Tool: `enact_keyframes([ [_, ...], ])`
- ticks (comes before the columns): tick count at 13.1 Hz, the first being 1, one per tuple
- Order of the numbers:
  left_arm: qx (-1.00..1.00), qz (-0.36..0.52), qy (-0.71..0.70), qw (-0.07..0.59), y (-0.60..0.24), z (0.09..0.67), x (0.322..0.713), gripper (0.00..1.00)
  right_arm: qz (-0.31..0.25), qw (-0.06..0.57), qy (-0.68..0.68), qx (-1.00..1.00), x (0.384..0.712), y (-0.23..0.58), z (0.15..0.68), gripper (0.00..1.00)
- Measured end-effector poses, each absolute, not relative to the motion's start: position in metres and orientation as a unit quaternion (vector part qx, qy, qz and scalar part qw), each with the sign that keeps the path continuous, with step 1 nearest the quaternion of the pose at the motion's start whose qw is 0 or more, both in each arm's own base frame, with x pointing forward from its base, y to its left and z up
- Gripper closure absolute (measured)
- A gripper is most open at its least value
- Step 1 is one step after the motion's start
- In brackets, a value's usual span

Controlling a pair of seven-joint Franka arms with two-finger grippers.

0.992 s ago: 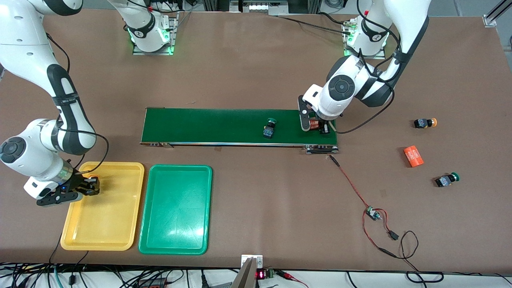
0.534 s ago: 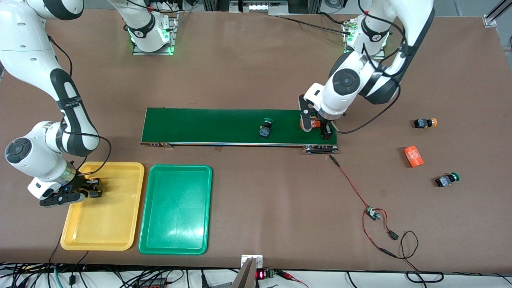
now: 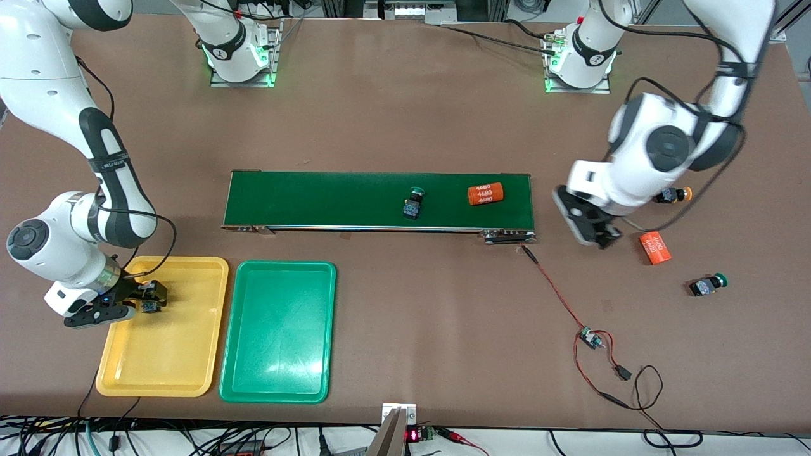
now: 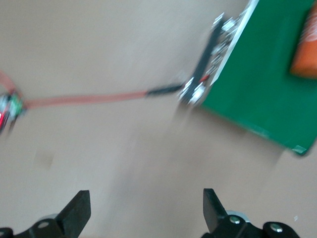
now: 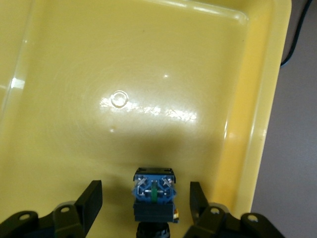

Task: Sort buttons by color to trays
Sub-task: 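Release the button into the yellow tray while the left gripper grasps a button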

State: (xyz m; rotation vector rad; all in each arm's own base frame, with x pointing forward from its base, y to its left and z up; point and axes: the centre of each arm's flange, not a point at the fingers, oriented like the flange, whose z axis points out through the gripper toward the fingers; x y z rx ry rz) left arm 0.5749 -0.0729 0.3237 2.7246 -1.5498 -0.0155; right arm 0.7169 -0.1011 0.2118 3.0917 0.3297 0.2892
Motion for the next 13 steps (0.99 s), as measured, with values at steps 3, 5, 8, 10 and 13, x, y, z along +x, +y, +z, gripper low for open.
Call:
enact_keyframes([
  [3, 0.905, -0.02, -0.424, 0.008, 0.022, 0.305, 0.579, 0.0, 0.07, 0.003, 0.089, 0.994, 0.714, -0.097, 0.232, 0.19],
  [5, 0.93, -0.029, -0.366, 0.004, 0.079, 0.299, 0.573, 0.0, 0.051, -0.007, 0.072, 0.996, 0.712, -0.083, 0.25, 0.15],
  [8, 0.983, -0.037, -0.18, 0.005, 0.121, 0.29, 0.565, 0.0, 0.017, -0.013, 0.048, 0.999, 0.705, -0.068, 0.293, 0.11],
  [10, 0.994, -0.043, -0.098, 0.005, 0.116, 0.282, 0.565, 0.0, -0.006, -0.016, 0.032, 0.999, 0.697, -0.054, 0.327, 0.07],
  [13, 0.996, -0.052, -0.076, 0.008, 0.113, 0.273, 0.565, 0.0, -0.027, -0.012, 0.021, 0.999, 0.682, -0.042, 0.375, 0.0],
])
